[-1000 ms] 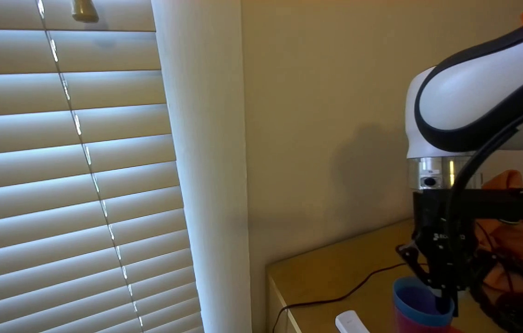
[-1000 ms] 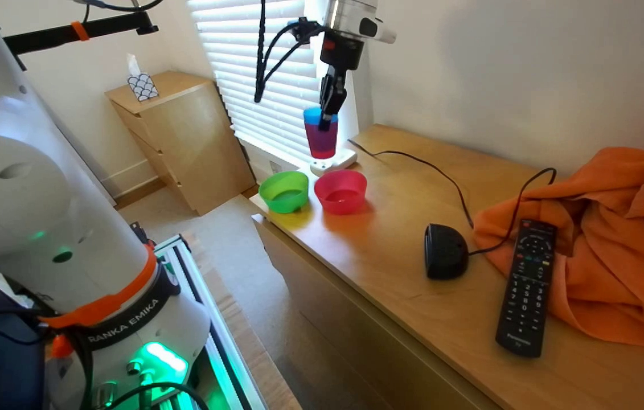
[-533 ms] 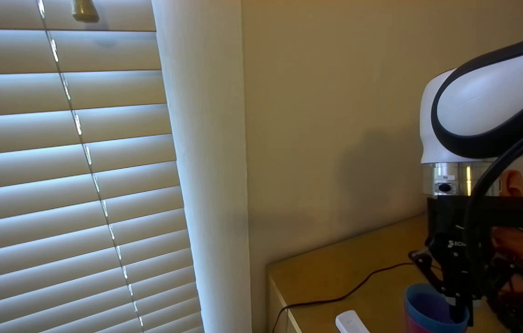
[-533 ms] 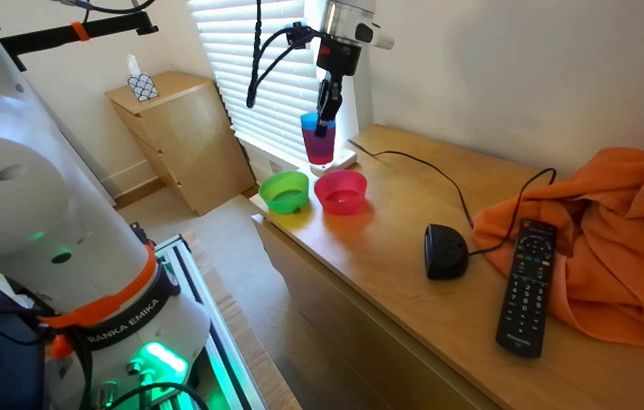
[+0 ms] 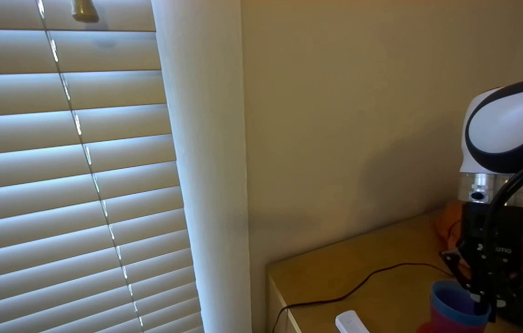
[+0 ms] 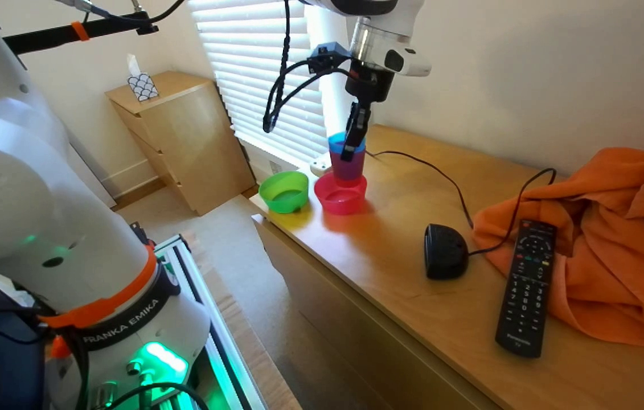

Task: Place the stacked cups in the pink bowl

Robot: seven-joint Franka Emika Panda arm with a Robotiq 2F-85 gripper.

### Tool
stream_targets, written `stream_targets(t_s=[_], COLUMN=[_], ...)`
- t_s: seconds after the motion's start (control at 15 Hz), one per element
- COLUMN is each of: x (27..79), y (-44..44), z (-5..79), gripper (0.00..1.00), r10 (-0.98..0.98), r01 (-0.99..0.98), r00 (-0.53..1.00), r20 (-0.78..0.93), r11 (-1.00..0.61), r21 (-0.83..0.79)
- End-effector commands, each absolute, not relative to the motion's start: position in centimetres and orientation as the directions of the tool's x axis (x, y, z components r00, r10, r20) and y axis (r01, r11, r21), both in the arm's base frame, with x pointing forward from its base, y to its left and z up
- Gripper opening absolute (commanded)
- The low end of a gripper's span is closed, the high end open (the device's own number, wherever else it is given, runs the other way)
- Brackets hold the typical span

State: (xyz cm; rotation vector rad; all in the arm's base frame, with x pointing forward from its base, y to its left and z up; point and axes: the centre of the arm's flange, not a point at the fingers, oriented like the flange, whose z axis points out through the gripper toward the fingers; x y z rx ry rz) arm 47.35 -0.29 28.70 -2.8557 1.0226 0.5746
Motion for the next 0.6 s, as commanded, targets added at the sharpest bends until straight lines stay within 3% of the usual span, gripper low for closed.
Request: stream_targets(t_s=[0.0, 0.53], x=[46.4, 44.5], y=[-0.4, -0.4], z=[27.3, 24.6], gripper=[0.02, 0.02], r10=[-0.629, -0.642], r01=[-0.658, -0.683], r00=[0.688, 0.652], r20=[-0.362, -0.405], r11=[-0.751, -0.729], r21=[0.055, 0.056])
